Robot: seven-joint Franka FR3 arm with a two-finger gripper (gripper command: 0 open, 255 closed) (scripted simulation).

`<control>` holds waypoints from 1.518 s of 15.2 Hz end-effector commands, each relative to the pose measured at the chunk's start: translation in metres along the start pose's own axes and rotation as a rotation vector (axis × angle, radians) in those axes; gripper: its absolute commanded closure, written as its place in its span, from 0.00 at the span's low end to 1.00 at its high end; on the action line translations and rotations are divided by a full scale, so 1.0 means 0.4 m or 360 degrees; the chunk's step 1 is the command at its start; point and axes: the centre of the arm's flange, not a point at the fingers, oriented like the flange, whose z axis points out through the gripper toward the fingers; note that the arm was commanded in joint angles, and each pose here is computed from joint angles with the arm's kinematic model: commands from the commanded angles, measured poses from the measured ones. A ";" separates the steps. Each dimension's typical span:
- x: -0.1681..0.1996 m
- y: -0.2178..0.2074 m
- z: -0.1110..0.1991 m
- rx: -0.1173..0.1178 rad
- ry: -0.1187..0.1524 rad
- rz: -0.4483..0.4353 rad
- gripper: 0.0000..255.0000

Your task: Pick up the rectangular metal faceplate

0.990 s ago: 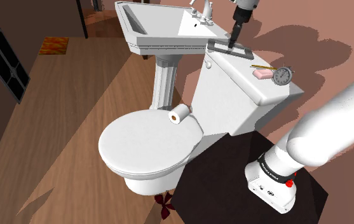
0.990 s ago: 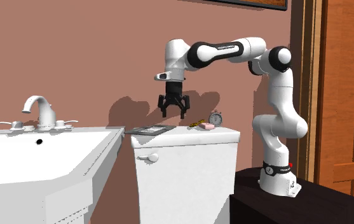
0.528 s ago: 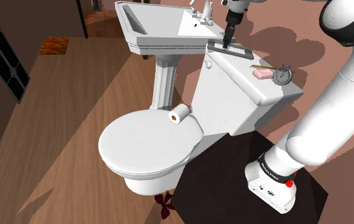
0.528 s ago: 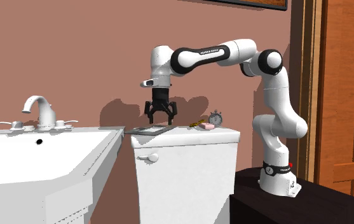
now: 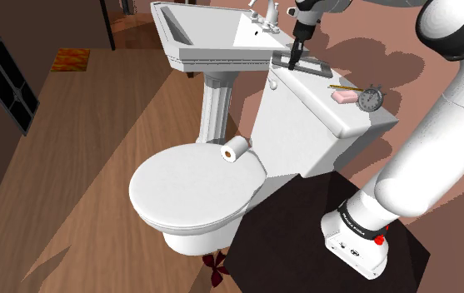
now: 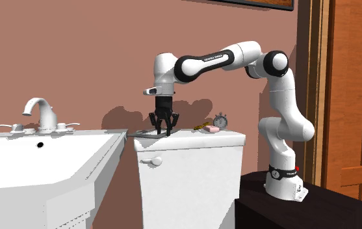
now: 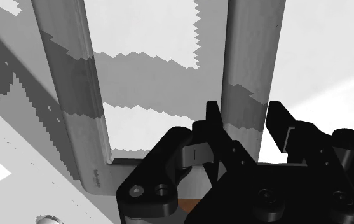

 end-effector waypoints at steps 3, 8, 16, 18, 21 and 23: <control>0.000 0.000 0.005 0.0001 -0.0002 0.0001 1.00; -0.001 0.000 0.005 0.0001 -0.0003 0.0001 1.00; -0.002 0.001 -0.100 0.0001 -0.0003 0.0001 1.00; -0.002 0.002 -0.127 0.0001 -0.0003 0.0001 1.00; -0.003 0.002 -0.166 0.0001 -0.0003 0.0001 1.00; -0.003 0.003 -0.193 0.0001 -0.0003 0.0001 1.00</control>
